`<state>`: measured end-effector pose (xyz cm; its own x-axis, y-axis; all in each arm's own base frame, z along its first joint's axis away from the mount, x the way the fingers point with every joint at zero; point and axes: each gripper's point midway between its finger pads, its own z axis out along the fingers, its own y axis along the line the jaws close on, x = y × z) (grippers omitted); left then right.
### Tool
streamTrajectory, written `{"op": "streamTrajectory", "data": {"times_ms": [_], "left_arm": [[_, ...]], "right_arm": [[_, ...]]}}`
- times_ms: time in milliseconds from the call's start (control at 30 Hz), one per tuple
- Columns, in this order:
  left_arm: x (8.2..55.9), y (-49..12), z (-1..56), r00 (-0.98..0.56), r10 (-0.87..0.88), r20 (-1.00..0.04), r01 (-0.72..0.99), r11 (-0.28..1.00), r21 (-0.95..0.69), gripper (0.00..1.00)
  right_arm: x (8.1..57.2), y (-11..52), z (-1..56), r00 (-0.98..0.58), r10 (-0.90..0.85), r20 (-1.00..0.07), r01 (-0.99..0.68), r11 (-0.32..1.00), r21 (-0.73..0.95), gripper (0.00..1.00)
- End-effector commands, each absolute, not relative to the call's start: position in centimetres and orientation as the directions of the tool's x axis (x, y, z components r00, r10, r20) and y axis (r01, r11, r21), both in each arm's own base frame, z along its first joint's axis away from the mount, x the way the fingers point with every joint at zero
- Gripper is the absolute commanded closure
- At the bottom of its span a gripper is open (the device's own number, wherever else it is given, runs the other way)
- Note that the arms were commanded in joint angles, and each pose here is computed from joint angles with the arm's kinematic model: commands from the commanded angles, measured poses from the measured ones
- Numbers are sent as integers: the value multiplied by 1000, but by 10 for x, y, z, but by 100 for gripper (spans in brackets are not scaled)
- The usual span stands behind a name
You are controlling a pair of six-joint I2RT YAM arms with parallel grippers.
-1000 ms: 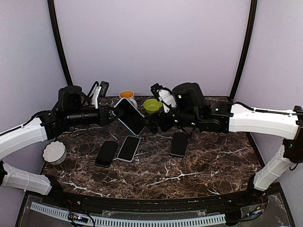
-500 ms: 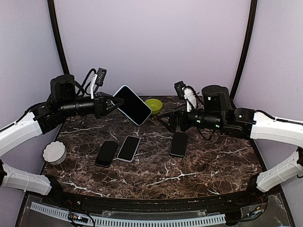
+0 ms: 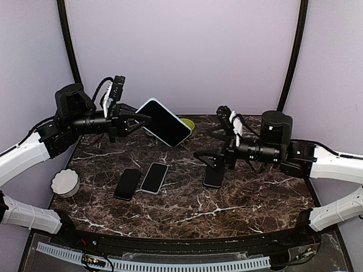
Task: Take the phone out of the phone case
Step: Pass from the right arm to the left, then pass from the left arm to the right
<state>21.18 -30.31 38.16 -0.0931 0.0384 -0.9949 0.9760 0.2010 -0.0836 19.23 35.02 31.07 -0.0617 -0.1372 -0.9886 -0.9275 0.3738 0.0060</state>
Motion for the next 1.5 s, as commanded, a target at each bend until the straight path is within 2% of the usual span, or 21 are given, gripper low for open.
{"op": "streamTrajectory", "data": {"times_ms": [0,100,200,300,467,733,1000,1367,1467], "left_arm": [[186,-305,395,211,-43,-976,976,68,208,100],[171,-301,393,291,-100,-952,957,27,289,100],[163,-300,384,276,-115,-954,960,-12,279,100],[156,-298,383,267,-144,-953,961,-37,275,100],[150,-295,382,221,-184,-958,970,-64,236,100],[152,-293,384,196,-227,-954,976,-46,211,100],[160,-288,390,186,-264,-946,981,-7,195,100],[170,-278,395,150,-298,-943,988,6,155,100],[171,-278,393,146,-295,-944,989,6,151,100]], "right_arm": [[163,356,309,149,-128,-980,-966,195,-172,2],[152,356,308,173,-105,-979,-972,141,-187,2],[145,356,313,191,-42,-981,-974,115,-195,2],[148,357,326,199,51,-979,-970,150,-189,2],[152,373,340,206,97,-974,-972,135,-192,5],[143,402,352,234,139,-962,-972,67,-227,21],[135,417,361,245,202,-948,-969,39,-242,52],[135,421,371,265,259,-929,-964,49,-262,68],[134,425,370,265,263,-928,-963,33,-266,77]]}}
